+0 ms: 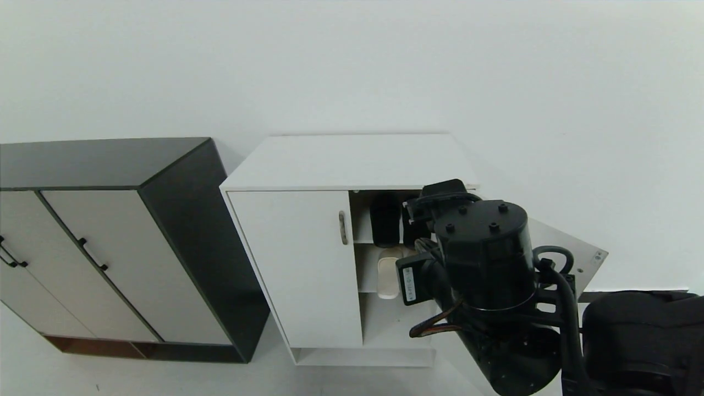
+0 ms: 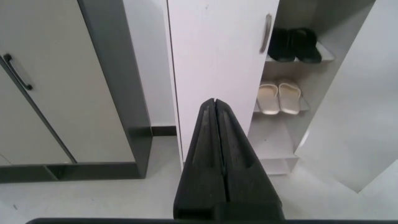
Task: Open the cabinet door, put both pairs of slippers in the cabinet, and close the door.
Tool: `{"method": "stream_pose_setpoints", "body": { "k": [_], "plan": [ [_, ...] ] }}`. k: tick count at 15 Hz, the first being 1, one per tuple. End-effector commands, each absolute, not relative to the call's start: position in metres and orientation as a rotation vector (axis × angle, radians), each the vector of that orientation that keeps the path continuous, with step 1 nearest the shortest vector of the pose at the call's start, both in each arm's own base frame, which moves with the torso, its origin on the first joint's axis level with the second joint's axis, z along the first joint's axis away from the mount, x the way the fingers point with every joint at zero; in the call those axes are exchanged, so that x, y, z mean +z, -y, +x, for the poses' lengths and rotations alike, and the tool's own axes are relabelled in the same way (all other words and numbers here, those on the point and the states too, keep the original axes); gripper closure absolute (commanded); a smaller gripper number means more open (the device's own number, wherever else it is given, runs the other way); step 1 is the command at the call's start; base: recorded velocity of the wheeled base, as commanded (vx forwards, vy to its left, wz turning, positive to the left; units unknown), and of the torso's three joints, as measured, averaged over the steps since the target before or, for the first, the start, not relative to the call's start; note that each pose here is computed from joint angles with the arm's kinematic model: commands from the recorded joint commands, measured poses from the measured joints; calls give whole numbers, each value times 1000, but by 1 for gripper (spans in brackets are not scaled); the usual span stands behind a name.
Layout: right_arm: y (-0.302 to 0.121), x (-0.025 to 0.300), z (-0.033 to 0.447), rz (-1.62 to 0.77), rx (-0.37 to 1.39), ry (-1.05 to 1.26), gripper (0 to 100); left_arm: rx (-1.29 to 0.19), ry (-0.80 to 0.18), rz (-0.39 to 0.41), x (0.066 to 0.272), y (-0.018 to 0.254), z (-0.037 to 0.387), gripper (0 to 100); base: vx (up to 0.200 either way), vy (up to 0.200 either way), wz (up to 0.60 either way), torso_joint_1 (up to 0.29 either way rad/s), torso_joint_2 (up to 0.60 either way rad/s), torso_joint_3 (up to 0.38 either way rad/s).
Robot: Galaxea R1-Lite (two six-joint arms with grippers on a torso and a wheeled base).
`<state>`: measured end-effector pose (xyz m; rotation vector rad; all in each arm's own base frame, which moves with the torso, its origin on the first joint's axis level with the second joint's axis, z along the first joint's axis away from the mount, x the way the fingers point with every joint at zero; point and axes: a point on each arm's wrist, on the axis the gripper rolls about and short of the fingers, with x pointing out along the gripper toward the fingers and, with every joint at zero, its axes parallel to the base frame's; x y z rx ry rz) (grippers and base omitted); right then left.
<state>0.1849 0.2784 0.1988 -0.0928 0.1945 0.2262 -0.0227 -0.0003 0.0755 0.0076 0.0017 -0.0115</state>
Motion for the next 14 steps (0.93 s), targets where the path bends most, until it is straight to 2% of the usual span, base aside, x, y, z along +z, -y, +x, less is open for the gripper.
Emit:
{"method": "stream_pose_setpoints", "body": {
  "k": [1, 7, 13, 14],
  "plan": [
    [-276, 198, 183, -105, 235, -198, 100, -11, -1, 8, 76, 0, -23, 100, 0, 0, 0, 246, -559, -325],
    [-276, 197, 183, -99, 261, -194, 100, -11, -1, 8, 76, 0, -23, 100, 0, 0, 0, 54, -122, -67],
    [-273, 196, 189, -97, 242, -195, 100, -11, -1, 8, 76, 0, -23, 100, 0, 0, -600, 5, -3, 2],
    [-268, 196, 195, -98, 218, -195, 100, -11, -1, 8, 76, 0, -23, 100, 0, 0, 0, 0, 0, 0]
  ]
}}
